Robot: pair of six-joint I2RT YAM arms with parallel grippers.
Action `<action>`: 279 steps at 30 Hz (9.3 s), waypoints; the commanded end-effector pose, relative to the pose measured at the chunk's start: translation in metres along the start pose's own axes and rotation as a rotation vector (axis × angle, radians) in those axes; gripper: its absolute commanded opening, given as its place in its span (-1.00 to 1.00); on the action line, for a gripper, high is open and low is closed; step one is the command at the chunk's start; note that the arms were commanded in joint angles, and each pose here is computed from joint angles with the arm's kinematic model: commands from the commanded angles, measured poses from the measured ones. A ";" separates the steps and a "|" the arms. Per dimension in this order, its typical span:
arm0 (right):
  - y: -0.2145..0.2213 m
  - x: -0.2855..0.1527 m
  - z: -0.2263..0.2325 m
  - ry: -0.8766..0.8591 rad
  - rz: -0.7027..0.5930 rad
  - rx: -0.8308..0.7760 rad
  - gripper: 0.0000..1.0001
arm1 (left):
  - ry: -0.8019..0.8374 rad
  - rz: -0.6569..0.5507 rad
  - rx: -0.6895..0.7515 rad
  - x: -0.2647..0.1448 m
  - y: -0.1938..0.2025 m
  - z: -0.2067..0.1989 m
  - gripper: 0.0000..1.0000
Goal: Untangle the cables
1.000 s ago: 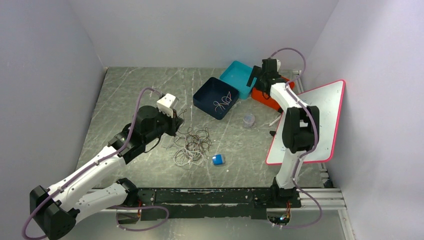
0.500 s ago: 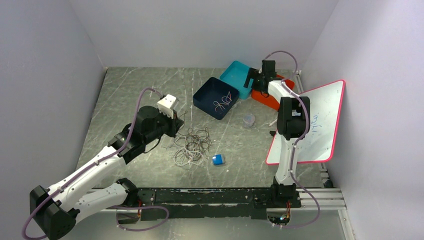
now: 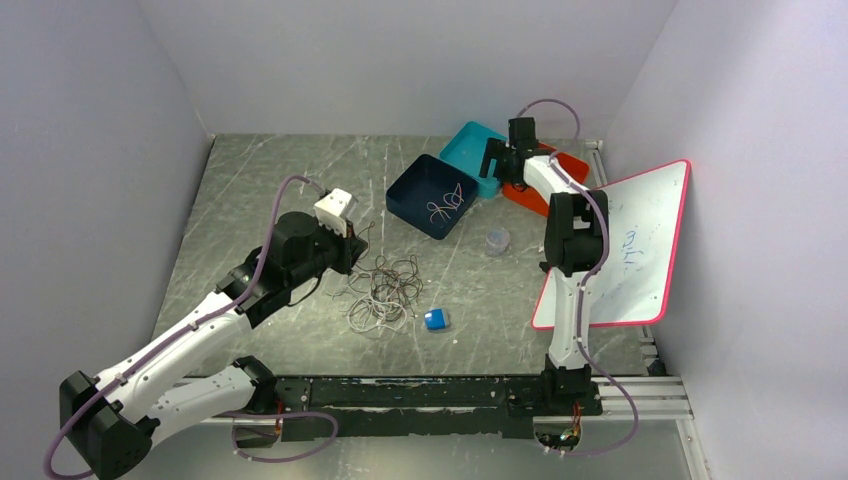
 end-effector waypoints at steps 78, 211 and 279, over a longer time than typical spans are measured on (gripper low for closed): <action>0.117 -0.271 0.308 -0.994 -0.717 -0.499 0.42 | 0.341 -0.304 0.071 -0.084 -0.158 -0.100 -0.86; 0.044 -0.445 0.356 -0.978 -1.159 -0.600 0.73 | 0.089 -1.118 0.499 -0.281 -0.365 -0.133 -0.86; 0.067 -0.439 0.451 -1.332 -1.164 -0.768 -0.21 | 0.098 -1.094 0.488 -0.275 -0.358 -0.131 -0.86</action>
Point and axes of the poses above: each gripper's point midway between its finger pads, its own x axis out along the fingers, its own z axis along the line the jaws close on, y = z × x, the point moved 4 cm from there along -x, back along the fingers, and after that the axes turned 13 degrees about -x, right-handed, at the moved point
